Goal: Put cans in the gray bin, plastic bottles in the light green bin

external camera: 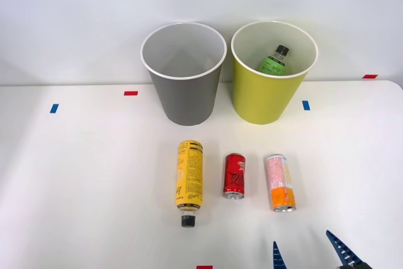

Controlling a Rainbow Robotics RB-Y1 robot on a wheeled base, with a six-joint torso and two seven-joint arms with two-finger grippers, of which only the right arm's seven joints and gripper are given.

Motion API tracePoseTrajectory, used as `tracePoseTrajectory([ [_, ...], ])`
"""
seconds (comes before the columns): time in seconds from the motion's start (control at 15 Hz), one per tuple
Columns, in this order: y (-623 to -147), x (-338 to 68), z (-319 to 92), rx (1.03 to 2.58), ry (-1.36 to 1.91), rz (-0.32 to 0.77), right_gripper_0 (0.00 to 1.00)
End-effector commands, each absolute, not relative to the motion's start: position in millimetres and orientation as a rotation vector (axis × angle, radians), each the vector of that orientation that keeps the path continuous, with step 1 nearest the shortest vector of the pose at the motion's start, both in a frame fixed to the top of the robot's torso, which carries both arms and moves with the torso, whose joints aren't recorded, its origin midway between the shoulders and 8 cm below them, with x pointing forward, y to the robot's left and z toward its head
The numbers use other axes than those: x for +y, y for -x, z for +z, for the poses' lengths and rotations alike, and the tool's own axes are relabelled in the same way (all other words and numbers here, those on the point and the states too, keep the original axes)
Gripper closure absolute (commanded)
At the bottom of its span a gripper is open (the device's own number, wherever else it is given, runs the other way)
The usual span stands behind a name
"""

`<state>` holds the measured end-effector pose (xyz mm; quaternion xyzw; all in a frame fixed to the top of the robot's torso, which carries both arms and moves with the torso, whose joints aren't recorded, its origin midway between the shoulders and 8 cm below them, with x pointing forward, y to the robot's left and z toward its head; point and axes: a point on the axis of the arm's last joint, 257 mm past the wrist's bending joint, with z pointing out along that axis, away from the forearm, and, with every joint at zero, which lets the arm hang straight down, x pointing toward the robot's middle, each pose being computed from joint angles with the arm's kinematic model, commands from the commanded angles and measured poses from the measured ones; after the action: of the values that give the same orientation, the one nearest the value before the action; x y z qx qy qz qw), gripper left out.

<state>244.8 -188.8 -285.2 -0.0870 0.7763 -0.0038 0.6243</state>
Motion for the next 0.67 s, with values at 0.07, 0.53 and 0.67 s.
tracePoseTrajectory([
  [0.07,-244.8,-188.8,-285.2,1.782,0.200,-0.009,0.00],
  [0.53,-244.8,-188.8,-285.2,1.782,0.200,-0.009,0.00],
  [0.67,-244.8,-188.8,-285.2,1.782,0.200,-0.009,0.00],
])
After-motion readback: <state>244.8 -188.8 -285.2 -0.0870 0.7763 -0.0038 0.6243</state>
